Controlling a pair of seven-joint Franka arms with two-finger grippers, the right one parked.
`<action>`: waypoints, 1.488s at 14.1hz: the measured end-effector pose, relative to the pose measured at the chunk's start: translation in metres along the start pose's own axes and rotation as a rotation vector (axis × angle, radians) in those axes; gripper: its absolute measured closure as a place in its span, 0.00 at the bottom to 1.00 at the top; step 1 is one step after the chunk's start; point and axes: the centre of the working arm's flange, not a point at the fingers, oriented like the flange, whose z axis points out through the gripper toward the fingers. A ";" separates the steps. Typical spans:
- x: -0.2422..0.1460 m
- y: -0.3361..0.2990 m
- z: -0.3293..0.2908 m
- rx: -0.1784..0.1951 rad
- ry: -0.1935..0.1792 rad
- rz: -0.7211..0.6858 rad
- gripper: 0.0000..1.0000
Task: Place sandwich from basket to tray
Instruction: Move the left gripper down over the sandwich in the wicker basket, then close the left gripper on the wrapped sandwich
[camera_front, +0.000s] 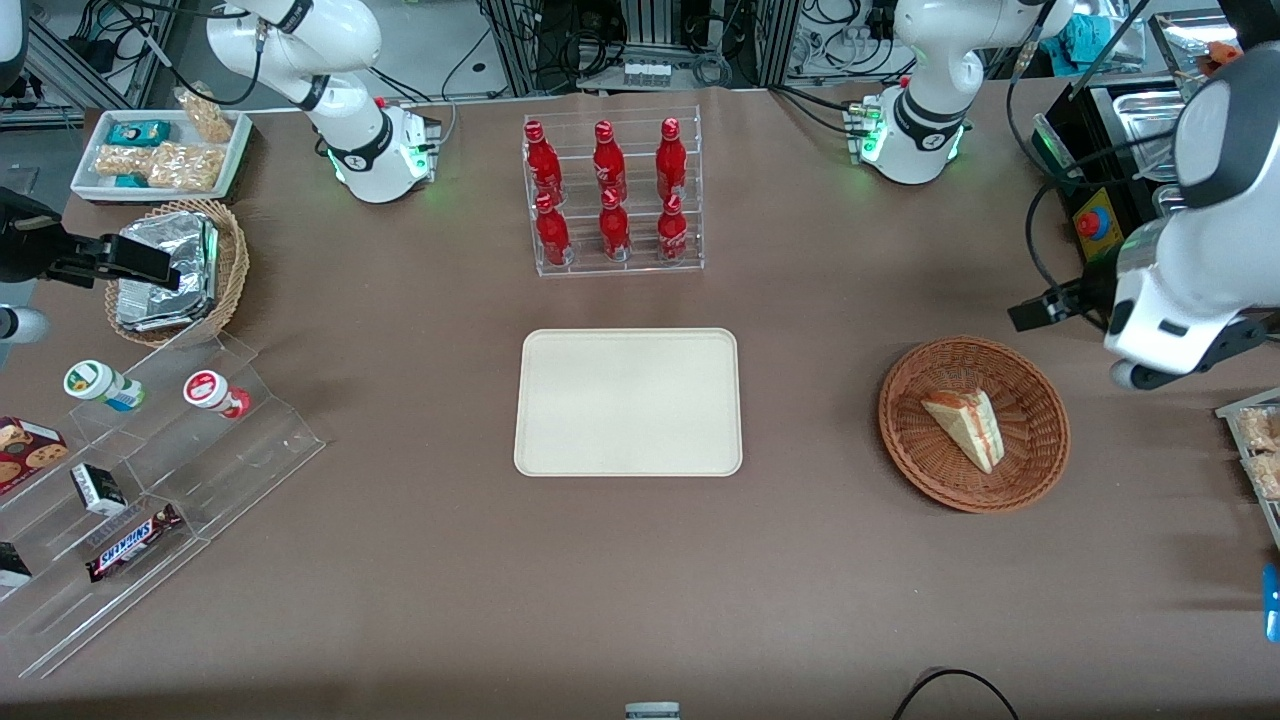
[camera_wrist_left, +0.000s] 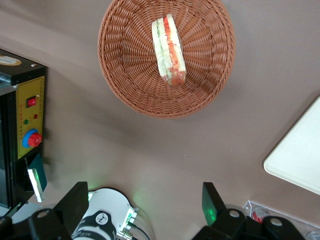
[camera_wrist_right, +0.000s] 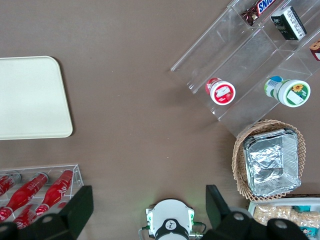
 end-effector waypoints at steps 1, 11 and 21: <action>0.009 0.003 0.019 -0.001 0.002 -0.008 0.00; 0.046 0.028 0.193 -0.144 0.187 -0.278 0.00; 0.073 0.019 0.241 -0.168 0.194 -0.338 0.00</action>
